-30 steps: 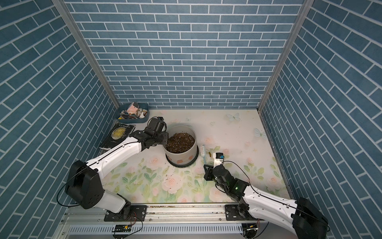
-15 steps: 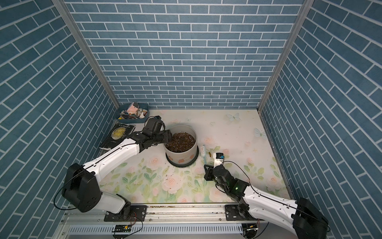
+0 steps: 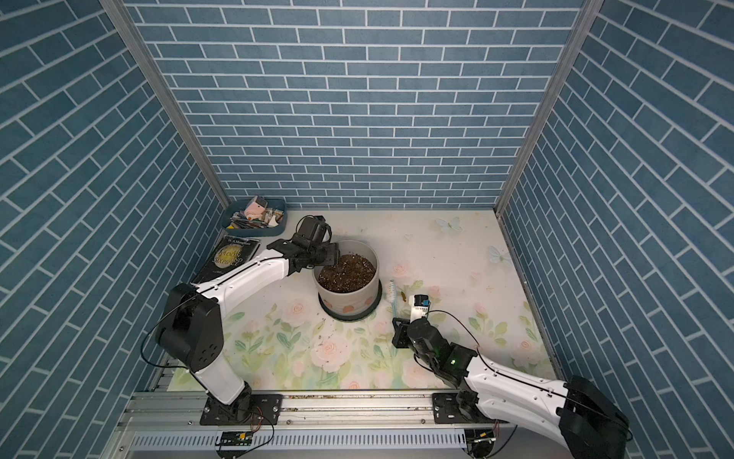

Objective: Scrub the dried mud off the ceramic pot
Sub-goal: Adjust the pot on the tray.

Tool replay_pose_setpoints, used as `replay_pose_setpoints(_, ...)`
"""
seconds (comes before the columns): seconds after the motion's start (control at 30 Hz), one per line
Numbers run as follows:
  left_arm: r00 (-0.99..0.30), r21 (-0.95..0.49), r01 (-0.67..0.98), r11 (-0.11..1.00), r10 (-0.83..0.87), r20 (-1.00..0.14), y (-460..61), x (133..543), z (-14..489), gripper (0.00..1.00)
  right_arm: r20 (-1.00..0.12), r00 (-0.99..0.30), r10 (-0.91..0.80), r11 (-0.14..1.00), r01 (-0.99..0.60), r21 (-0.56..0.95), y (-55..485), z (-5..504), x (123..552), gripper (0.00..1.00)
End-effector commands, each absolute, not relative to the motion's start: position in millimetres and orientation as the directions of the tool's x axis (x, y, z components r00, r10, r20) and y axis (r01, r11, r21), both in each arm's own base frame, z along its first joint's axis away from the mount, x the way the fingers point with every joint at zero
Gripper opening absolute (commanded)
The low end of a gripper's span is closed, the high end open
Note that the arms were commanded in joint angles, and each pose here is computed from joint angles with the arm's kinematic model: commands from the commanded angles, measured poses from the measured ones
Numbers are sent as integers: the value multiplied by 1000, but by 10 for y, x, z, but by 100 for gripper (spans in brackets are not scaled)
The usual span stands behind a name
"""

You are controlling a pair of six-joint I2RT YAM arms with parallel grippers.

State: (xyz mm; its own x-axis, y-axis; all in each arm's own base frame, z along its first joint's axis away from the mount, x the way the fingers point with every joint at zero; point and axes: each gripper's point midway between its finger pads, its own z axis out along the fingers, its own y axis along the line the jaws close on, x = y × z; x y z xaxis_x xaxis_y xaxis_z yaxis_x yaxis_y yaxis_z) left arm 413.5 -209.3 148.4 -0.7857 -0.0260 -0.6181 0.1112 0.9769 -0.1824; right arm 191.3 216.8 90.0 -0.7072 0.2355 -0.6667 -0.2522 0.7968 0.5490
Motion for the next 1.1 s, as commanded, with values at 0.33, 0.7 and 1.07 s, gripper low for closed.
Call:
replay_pose_setpoints(0.33, -789, -110, 17, 994, -54, -612, -1756, 3893, 1506, 13, -653, -713, 255, 818, -202, 539, 2169, 774, 1961, 0)
replay_pose_setpoints(0.7, -746, -390, -55, 919, -297, -595, -1895, 3732, 1673, 51, -653, -727, 214, 799, -254, 545, 2415, 798, 1939, 0)
replay_pose_setpoints(1.07, -739, -128, 21, 992, -71, -670, -1694, 3850, 1918, 62, -662, -724, 193, 795, -280, 538, 2355, 775, 1829, 0)
